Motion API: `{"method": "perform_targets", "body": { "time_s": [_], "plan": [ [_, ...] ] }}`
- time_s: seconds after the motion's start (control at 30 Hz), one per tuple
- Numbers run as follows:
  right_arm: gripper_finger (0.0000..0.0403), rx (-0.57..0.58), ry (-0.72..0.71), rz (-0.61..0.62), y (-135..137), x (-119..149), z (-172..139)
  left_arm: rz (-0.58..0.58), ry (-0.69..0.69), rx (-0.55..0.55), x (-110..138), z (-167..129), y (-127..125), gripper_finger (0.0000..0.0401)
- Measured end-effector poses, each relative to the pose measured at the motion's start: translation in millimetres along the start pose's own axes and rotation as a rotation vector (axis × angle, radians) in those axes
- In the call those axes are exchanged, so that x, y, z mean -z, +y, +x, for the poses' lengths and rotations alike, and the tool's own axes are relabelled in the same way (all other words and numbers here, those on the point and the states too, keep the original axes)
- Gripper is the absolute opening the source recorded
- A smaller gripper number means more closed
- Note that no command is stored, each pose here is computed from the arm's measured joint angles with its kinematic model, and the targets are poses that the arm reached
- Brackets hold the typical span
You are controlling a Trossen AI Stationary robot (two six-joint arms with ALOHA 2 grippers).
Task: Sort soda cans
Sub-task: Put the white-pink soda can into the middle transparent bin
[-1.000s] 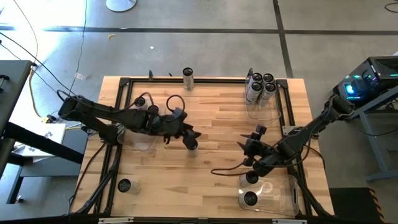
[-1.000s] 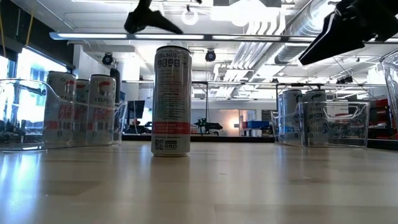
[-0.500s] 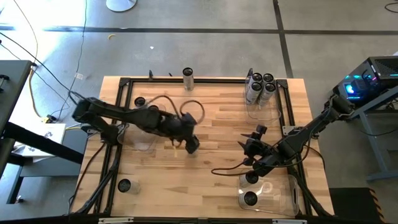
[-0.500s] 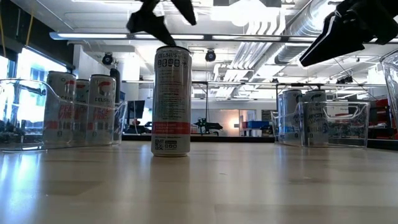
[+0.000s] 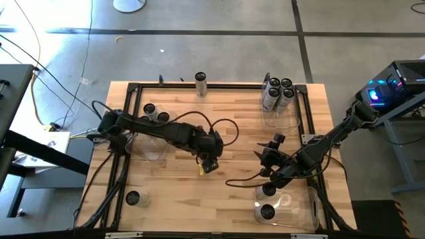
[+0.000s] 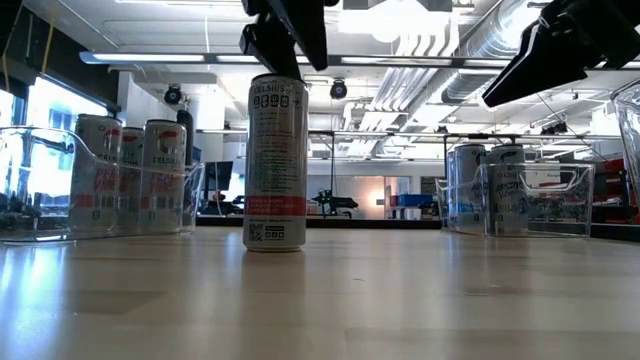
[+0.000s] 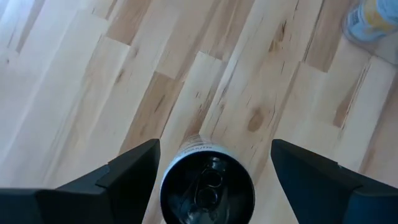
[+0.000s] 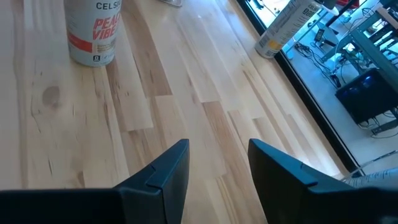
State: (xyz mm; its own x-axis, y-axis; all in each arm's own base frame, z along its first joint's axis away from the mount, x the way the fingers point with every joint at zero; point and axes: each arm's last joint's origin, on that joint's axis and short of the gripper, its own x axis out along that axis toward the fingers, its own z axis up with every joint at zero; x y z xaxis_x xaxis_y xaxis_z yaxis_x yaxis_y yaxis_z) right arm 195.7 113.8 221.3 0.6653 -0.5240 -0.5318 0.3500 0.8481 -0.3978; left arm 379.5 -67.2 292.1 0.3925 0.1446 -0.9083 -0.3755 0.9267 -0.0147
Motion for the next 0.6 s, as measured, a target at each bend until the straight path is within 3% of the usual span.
{"method": "perform_targets", "body": {
  "time_s": [0.6],
  "plan": [
    [0.0160,0.002,0.003,0.000,-0.3,0.4,0.0,0.109,0.039,-0.047,3.6,3.5,1.9,0.0300]
  ]
}}
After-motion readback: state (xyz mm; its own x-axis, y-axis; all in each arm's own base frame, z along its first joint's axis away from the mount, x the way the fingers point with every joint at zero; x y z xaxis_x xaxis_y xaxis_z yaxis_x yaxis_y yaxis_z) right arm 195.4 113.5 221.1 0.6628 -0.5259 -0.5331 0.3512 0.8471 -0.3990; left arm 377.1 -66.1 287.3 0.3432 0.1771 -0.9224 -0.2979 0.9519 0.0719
